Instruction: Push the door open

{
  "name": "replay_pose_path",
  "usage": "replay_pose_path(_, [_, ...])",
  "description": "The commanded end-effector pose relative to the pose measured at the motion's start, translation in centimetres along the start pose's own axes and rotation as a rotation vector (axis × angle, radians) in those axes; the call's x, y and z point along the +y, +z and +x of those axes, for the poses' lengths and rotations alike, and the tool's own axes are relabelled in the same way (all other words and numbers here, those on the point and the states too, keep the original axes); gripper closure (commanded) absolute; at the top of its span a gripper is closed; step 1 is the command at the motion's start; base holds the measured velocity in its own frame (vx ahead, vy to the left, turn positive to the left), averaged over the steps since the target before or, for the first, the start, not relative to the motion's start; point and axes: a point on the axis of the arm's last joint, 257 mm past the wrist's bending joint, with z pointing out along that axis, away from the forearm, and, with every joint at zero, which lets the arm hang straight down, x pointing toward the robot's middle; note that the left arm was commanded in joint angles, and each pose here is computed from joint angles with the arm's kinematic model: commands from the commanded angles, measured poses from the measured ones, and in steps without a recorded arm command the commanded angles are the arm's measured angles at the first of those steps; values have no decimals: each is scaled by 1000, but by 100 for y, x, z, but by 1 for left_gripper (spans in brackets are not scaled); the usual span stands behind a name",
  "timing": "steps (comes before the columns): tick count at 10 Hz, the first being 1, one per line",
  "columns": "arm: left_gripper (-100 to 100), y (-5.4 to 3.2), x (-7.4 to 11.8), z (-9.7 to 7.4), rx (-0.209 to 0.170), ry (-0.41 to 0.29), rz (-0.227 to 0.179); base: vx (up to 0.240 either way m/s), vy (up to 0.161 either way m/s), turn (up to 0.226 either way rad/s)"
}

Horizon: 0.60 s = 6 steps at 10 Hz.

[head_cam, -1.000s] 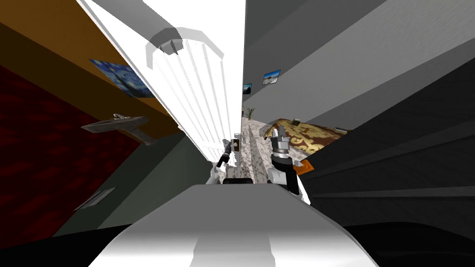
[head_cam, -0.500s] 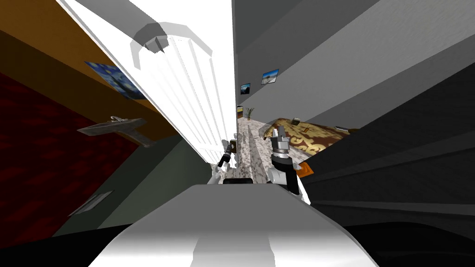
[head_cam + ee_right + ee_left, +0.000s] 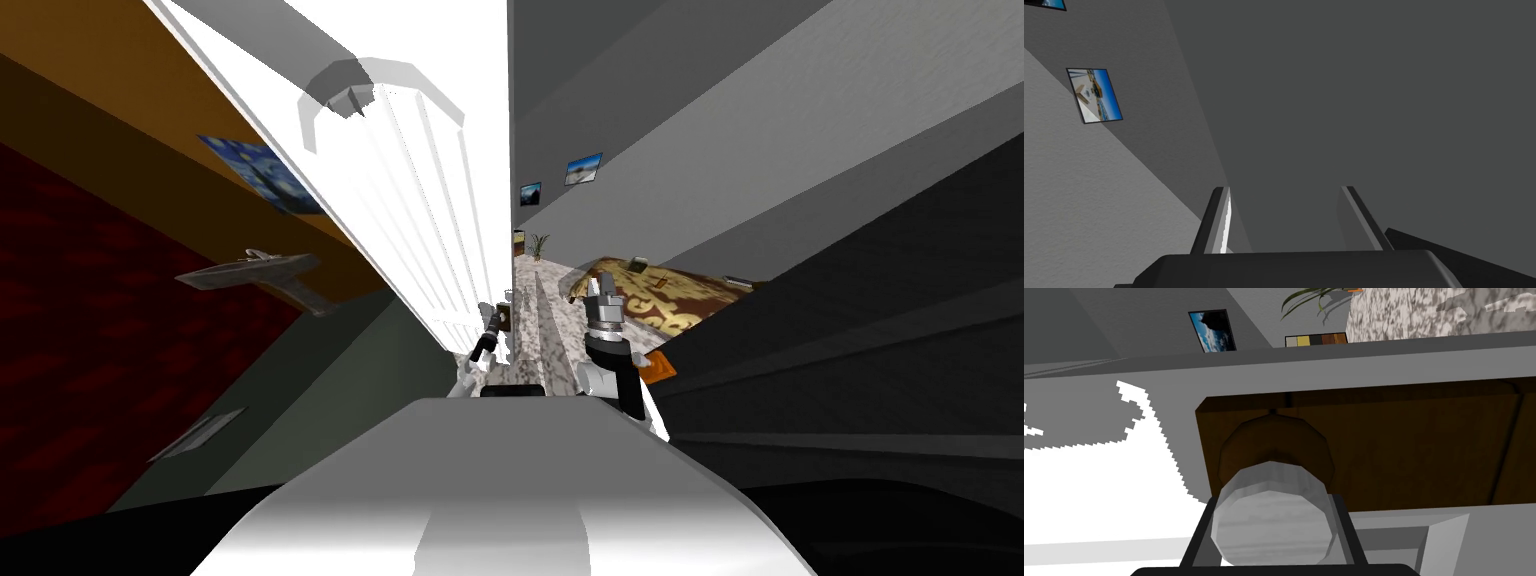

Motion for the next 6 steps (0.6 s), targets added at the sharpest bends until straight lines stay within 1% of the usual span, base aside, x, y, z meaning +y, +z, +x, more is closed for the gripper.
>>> replay_pose_path(1, [100,-40,15,-15,8,20,-1,141,-24,233])
replay_pose_path(2, [100,-80,35,23,21,32,-4,178,-2,392])
replay_pose_path(3, [100,-125,54,85,37,43,-7,205,10,328])
replay_pose_path(4, [-100,-160,89,79,44,51,-14,14,57,98])
replay_pose_path(5, [-100,-174,93,96,48,53,-15,-159,94,-1])
replay_pose_path(6, [-100,-202,96,147,58,54,-17,-218,97,19])
